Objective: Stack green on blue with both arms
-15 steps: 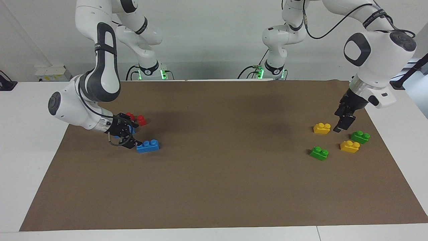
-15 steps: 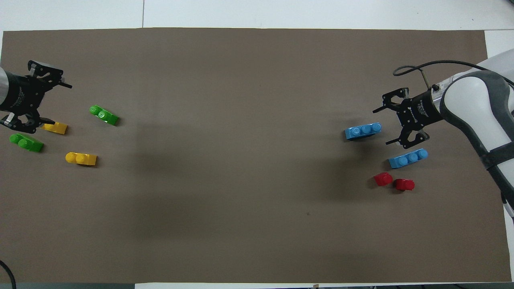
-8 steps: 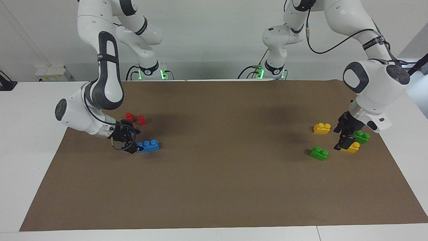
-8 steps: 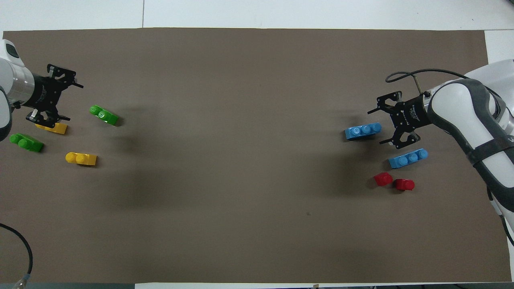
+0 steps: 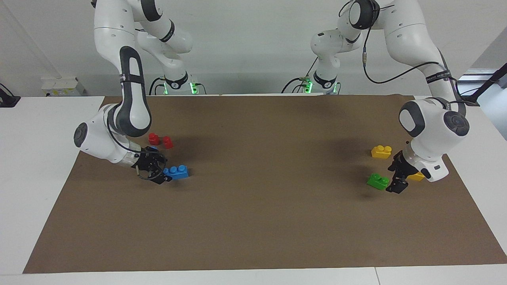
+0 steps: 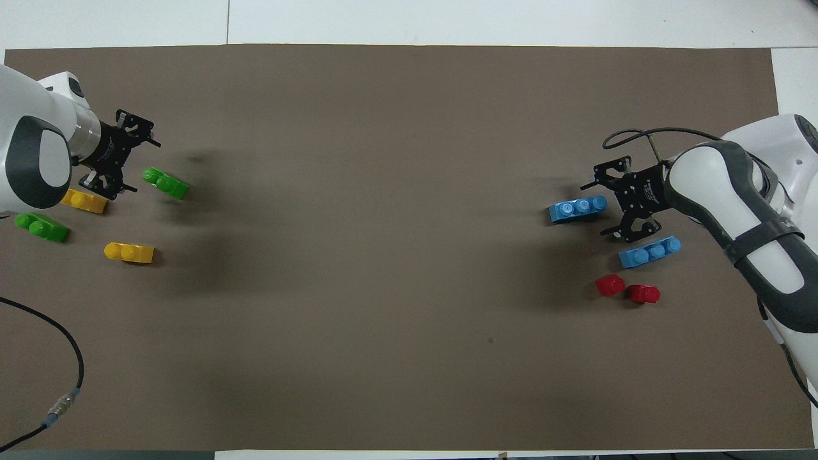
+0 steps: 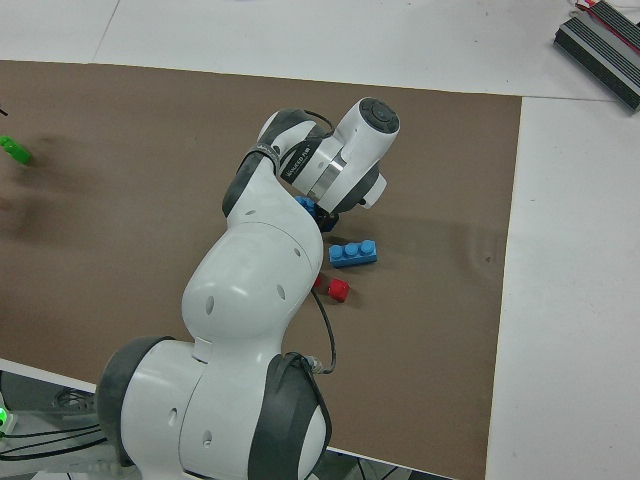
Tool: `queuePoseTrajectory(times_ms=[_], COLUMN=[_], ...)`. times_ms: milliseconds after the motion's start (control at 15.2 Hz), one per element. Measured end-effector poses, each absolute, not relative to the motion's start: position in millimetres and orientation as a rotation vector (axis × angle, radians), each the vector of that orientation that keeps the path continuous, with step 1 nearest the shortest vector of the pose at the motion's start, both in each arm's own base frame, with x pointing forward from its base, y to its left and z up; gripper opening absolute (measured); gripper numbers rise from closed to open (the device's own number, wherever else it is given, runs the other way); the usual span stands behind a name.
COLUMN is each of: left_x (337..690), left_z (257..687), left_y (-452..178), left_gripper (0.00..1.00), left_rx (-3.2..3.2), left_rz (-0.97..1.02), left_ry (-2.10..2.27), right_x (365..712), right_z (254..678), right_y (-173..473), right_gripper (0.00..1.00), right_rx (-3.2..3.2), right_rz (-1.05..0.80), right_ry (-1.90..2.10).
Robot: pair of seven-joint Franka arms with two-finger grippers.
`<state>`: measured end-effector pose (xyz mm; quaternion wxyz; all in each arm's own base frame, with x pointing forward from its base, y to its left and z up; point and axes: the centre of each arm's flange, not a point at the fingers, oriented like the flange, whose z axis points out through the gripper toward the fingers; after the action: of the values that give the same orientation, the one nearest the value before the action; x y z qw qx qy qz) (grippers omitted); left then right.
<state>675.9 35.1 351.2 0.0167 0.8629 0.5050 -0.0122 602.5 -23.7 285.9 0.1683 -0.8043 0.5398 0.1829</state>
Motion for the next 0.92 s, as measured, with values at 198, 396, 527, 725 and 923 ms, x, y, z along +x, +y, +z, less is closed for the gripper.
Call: queuePoseTrajectory(times_ms=[198,396,527,725,923], left_x=[678,676,670,664,664], left_z=[348,336,318,304,305], left_y=[35,34,33,32,32], left_gripper=[1.00,1.00,1.00,1.00,1.00], left_rx=[2.683,2.680,2.682,2.684,2.685], left_rz=[-0.030,-0.009,-0.011,-0.016,-0.012], left_ry=[1.567,1.563,1.562,1.562,1.561], right_x=[603,601,600,600,612], right_z=[281,275,274,275,298], right_y=[-25,-35,-47,-53,-49], right_gripper=[1.00,1.00,0.91,0.66,0.35], right_rx=[-2.245,-2.229,-2.212,-2.204,-2.217], right_rz=[0.494,0.480,0.476,0.471,0.490], right_ry=[1.558,1.584,1.604,1.610,1.553])
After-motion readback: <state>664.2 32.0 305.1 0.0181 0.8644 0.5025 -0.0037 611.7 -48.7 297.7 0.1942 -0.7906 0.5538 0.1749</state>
